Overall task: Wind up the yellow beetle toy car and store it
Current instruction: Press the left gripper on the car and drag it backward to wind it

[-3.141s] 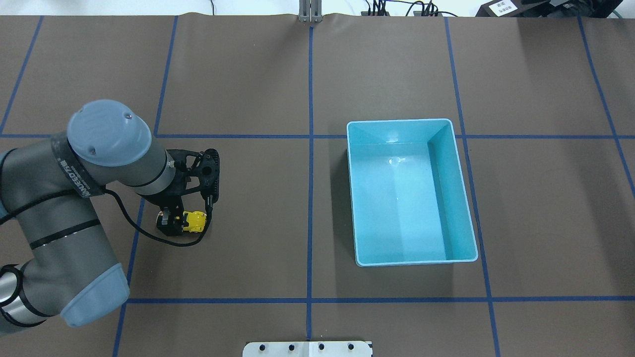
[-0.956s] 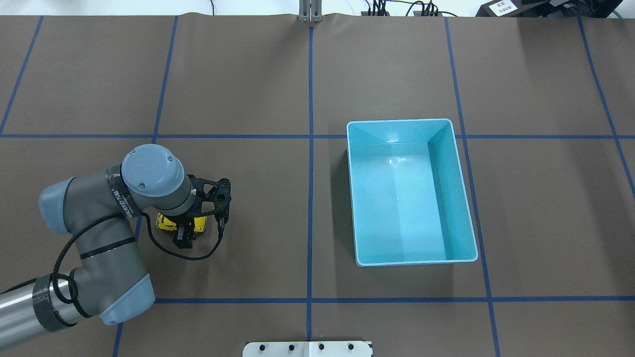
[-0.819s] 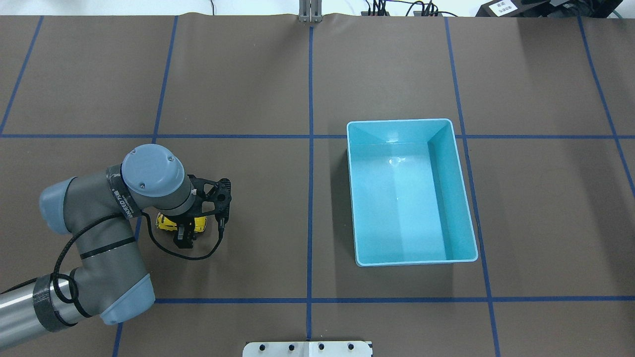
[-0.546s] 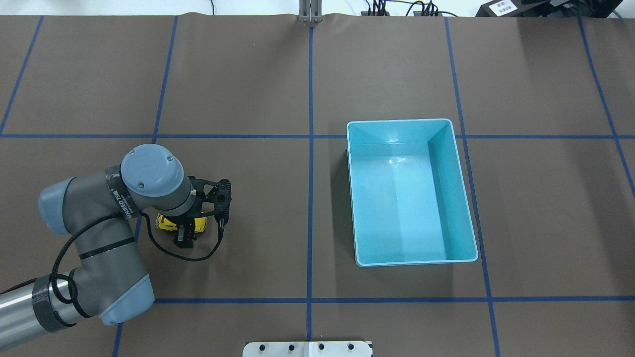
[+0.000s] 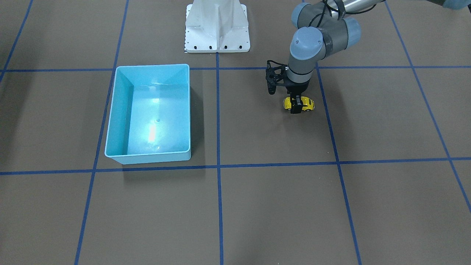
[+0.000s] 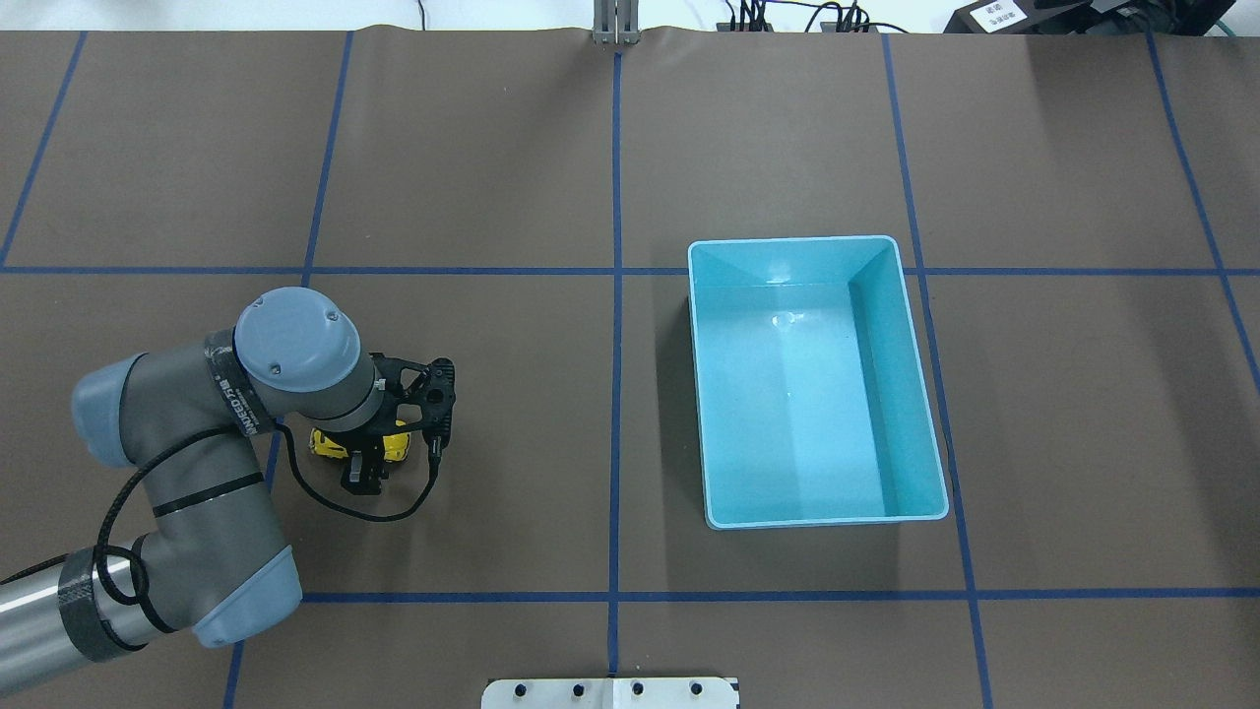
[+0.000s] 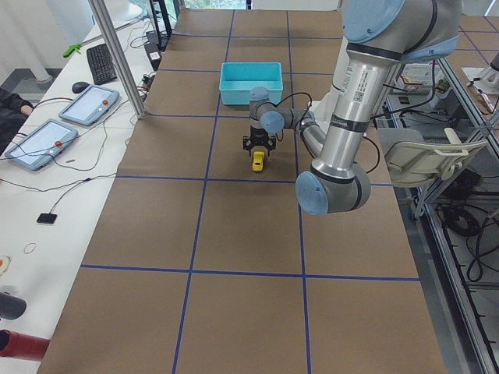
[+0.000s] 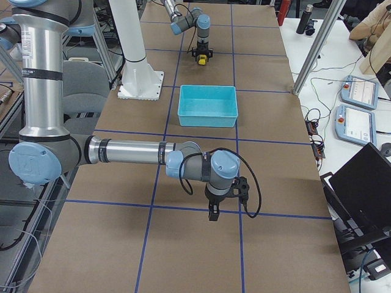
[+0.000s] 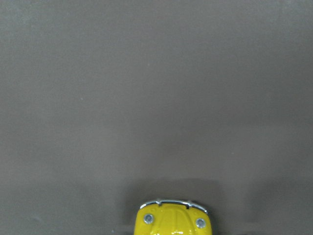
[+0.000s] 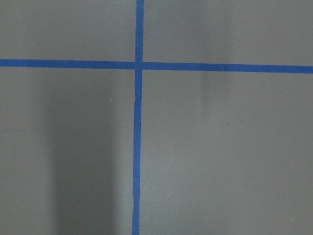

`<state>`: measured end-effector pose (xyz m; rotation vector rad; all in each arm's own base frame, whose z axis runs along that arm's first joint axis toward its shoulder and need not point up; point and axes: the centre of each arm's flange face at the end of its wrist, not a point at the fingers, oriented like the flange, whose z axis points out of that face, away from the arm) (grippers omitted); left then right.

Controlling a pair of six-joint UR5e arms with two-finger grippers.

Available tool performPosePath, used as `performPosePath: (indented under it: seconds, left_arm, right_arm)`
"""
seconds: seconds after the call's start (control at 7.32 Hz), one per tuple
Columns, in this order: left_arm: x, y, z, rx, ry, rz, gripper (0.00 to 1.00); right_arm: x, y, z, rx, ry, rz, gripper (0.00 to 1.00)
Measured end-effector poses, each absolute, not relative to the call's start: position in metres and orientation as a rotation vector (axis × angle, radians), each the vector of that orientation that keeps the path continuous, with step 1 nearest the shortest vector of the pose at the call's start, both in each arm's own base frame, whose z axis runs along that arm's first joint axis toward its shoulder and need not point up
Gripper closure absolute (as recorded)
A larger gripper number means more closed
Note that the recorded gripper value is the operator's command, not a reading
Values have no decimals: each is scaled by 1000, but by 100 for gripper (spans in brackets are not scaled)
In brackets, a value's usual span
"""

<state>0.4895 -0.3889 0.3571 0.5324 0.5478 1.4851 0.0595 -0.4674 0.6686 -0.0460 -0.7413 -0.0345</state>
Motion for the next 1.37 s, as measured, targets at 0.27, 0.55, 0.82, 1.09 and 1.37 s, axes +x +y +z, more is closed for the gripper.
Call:
performPosePath:
  seconds: [0.27,0.55,0.82,1.09,1.37]
  left_arm:
    - [488,-388,358,531,548,1485,67]
    - [485,-386,361,541,555,1486,92]
    - [477,-380,355,550,599,1490,100]
    - [459,-375,347,569,633,1486,100]
    - [452,-375,344,582,639,1476,100]
  right_arm:
    - [60,-467,669,-47,-741,-35,0]
    - [60,-467,670,-48,-739,-34,0]
    - [60,-468,669,-47,-739,-35,0]
    - [59,-468,669,-47,-742,-35,0]
    - [60,-467,670,-50,-742,-34,0]
